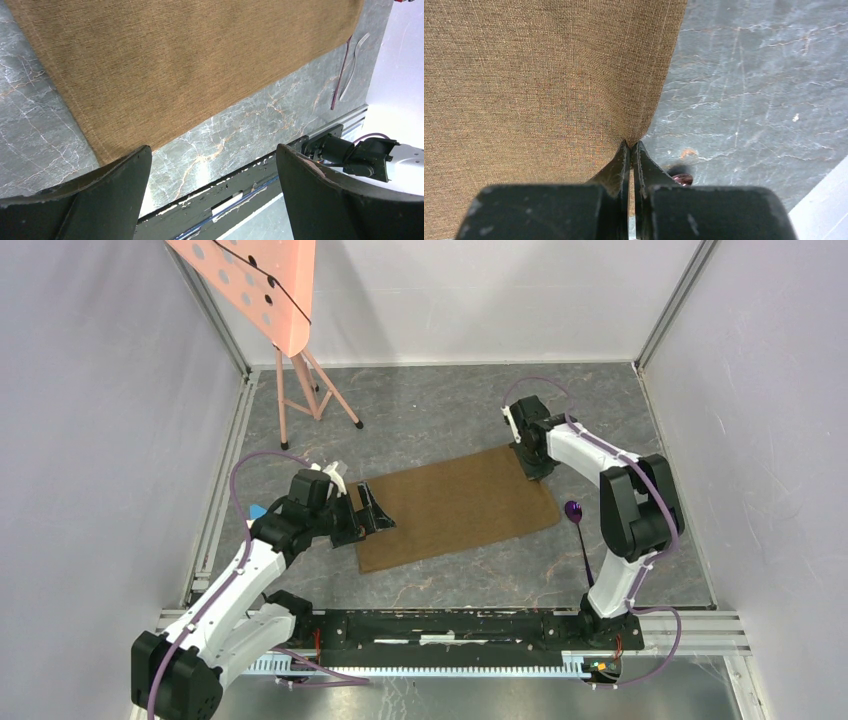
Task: Fold the napkin into a case and place the utensils inside
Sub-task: Fold the rectangle-folded napkin at the center of the board.
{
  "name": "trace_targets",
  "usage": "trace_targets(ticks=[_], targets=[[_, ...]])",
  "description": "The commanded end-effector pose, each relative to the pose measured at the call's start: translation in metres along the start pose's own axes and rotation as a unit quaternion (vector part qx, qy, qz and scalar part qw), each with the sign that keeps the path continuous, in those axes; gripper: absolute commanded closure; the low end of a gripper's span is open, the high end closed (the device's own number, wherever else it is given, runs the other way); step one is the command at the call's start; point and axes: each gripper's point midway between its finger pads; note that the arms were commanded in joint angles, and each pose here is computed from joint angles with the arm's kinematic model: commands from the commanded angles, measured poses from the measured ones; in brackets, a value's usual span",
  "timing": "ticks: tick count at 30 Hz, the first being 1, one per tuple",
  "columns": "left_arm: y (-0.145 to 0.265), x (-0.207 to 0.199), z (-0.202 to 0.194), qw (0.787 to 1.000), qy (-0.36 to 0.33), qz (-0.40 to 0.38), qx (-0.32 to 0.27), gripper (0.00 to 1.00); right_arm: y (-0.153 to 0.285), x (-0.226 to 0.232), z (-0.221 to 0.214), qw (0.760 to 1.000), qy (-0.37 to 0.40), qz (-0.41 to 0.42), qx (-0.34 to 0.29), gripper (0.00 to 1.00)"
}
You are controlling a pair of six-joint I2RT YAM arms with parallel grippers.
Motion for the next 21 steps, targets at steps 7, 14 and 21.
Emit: trace_targets(ticks=[7,14,21], targets=[[0.007,-0.014,0.006,1.0,0.005,-0.024,-0.015,0.0,0.032,0.003,0.028,0.997,0.014,-0.015,-0.072,1.0],[0.008,-0.013,0.01,1.0,0.001,-0.019,-0.022,0.0,0.06,0.073,0.045,0.992,0.048,0.058,-0.097,1.0],[0.009,-0.008,0.014,0.999,0.002,-0.004,-0.036,0.0,0.082,0.167,0.057,0.976,0.086,0.153,-0.127,1.0]])
Point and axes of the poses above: each gripper's point midway between its finger pads, its own y axis back along the fingers, its own x axis along the line the jaws close on, z = x × y, and after that the axes turned 6 degrees about y, right-handed
